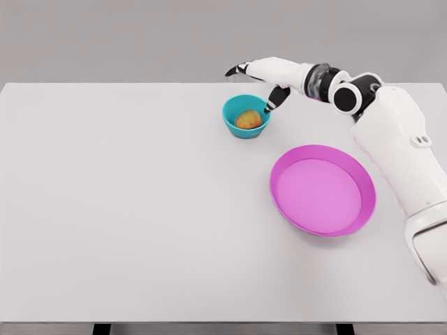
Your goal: Put the apple from the pink plate into the blue bowl with your right arm
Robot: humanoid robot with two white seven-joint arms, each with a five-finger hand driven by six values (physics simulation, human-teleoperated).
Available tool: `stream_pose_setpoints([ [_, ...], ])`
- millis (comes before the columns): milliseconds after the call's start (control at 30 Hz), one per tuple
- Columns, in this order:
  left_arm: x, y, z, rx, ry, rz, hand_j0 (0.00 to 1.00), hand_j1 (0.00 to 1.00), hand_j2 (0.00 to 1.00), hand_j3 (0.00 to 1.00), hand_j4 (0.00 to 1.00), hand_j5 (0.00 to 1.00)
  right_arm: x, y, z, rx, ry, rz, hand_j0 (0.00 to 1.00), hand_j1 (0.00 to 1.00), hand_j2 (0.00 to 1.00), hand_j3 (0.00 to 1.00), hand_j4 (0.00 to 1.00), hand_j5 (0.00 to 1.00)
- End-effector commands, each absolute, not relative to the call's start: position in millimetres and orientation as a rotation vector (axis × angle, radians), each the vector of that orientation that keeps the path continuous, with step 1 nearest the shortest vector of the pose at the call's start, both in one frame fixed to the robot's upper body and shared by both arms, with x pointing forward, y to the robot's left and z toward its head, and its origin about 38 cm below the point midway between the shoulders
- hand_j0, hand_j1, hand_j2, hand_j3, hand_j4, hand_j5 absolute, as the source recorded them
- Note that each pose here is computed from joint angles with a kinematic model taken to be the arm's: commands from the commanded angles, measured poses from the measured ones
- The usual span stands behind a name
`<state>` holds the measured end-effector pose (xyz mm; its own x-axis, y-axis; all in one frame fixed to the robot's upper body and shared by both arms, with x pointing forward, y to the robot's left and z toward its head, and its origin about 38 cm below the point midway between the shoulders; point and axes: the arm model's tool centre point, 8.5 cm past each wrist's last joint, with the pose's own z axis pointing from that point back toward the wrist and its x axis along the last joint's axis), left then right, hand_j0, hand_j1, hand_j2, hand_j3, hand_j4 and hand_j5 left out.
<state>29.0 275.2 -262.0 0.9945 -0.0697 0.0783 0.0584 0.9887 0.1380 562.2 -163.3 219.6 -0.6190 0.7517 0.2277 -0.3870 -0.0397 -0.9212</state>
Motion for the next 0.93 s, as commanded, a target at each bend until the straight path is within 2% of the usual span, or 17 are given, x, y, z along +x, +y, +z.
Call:
stream_pose_setpoints([
  [0,29.1,275.2,-262.0,0.136,-0.083,-0.065,1.00,1.00,1.00,1.00,1.00,1.00,560.6,-171.0,241.2,-0.436,-1.478,1.760,1.00,1.00,1.00,1.00,1.00,1.00],
  [67,28.9,275.2,-262.0,0.136,-0.082,-0.065,1.00,1.00,1.00,1.00,1.00,1.00,550.9,-199.8,276.5,-0.500,-1.594,1.768,1.00,1.00,1.00,1.00,1.00,1.00],
  [167,28.9,275.2,-262.0,0.136,-0.082,-0.065,1.00,1.00,1.00,1.00,1.00,1.00,515.8,-258.1,282.8,-0.429,-1.688,1.809,1.00,1.00,1.00,1.00,1.00,1.00],
  [200,29.1,275.2,-262.0,0.136,-0.083,-0.065,1.00,1.00,1.00,1.00,1.00,1.00,502.7,-290.2,291.3,-0.435,-1.734,1.727,1.00,1.00,1.00,1.00,1.00,1.00],
  [300,29.1,275.2,-262.0,0.136,-0.083,-0.065,1.00,1.00,1.00,1.00,1.00,1.00,472.1,-349.1,310.9,-0.464,-1.785,1.620,1.00,1.00,1.00,1.00,1.00,1.00],
  [367,29.1,275.2,-262.0,0.136,-0.083,-0.065,1.00,1.00,1.00,1.00,1.00,1.00,457.1,-369.8,301.6,-0.453,-1.819,1.522,1.00,1.00,1.00,1.00,1.00,1.00],
  [467,29.1,275.2,-262.0,0.136,-0.083,-0.065,1.00,1.00,1.00,1.00,1.00,1.00,438.4,-367.0,286.2,-0.433,-1.925,1.390,1.00,1.00,1.00,1.00,1.00,1.00],
  [900,32.0,275.1,-261.9,0.136,-0.092,-0.063,1.00,1.00,1.00,1.00,1.00,1.00,433.3,-378.1,247.7,-0.388,-1.844,1.346,1.00,1.00,1.00,1.00,1.00,1.00],
])
